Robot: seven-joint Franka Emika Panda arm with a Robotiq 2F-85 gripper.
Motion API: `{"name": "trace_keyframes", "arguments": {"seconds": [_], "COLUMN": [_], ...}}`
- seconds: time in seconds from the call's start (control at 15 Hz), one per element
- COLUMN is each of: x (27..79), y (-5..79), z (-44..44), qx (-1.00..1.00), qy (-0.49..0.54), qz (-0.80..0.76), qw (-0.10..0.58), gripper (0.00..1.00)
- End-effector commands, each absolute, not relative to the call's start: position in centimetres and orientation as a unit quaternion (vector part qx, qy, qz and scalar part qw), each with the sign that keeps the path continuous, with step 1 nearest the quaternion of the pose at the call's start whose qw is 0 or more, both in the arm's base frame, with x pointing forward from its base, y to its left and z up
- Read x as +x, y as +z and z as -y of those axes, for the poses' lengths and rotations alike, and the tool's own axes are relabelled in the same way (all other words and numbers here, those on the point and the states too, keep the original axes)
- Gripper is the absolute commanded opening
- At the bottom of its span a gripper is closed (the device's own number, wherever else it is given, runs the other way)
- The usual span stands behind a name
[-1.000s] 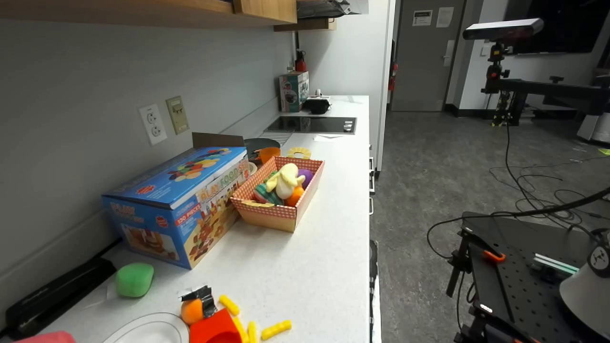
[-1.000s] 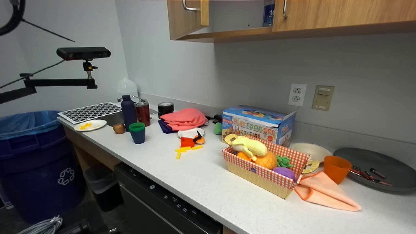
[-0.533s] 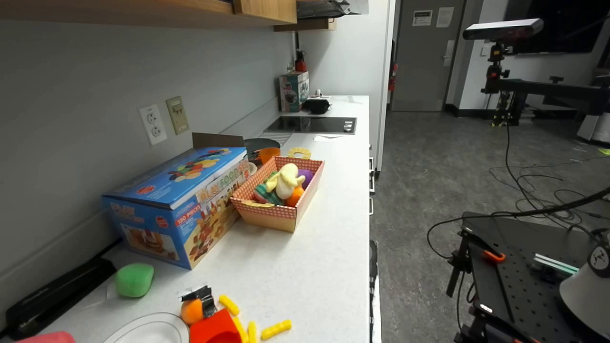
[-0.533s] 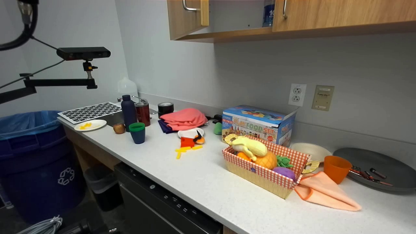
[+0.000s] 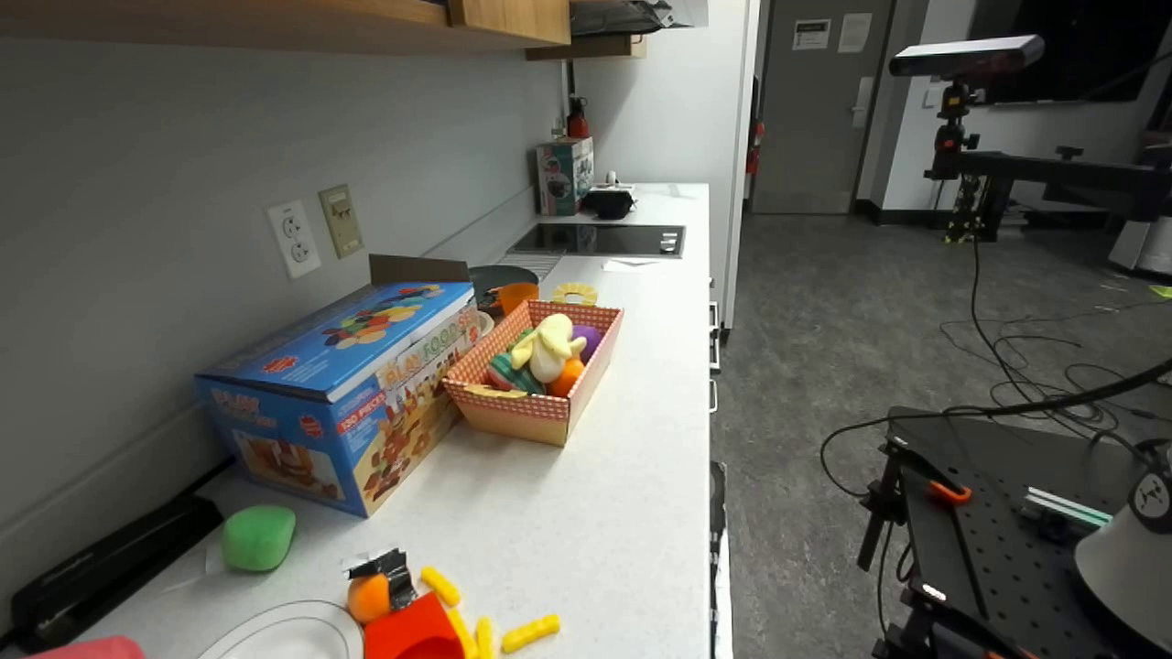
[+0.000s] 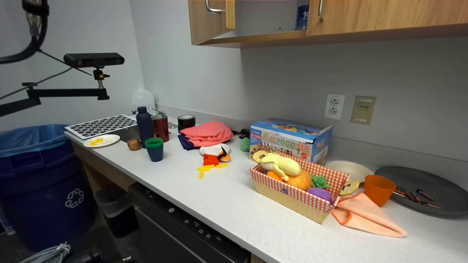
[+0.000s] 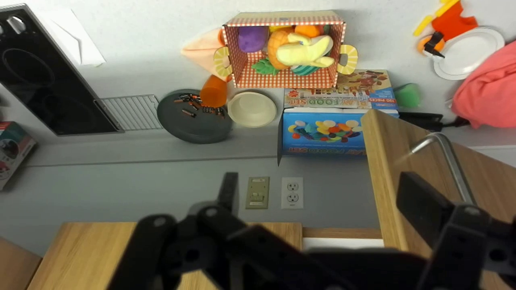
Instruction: Open the left and right cabinet doors, respectively
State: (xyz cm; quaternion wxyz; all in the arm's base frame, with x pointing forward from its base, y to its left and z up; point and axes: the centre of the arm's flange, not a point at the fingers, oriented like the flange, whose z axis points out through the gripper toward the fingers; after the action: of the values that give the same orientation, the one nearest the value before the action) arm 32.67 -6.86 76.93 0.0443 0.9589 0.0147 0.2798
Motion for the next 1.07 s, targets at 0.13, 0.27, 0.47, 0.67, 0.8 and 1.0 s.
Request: {"name": "trace_keyframes", "arguments": {"seconds": [0.13, 0.27, 0.47, 0.67, 0.8, 1.0], "x": [32.9, 33.1, 33.6, 34.1, 34.4, 34.8], "y": [76.7, 76.7, 76.7, 76.7, 76.7, 76.6], "z": [6.8, 6.8, 6.7, 6.6, 6.6, 6.5], "qx": [0.954, 0.950, 0.940, 0.927, 0.917, 0.905], "qy": [0.291, 0.302, 0.331, 0.363, 0.383, 0.406], "qz": [0.005, 0.027, 0.053, 0.072, 0.086, 0.112], "qw": [0.069, 0.073, 0.067, 0.062, 0.067, 0.068], "gripper": [1.00, 1.00, 1.00, 1.00, 1.00, 1.00]}}
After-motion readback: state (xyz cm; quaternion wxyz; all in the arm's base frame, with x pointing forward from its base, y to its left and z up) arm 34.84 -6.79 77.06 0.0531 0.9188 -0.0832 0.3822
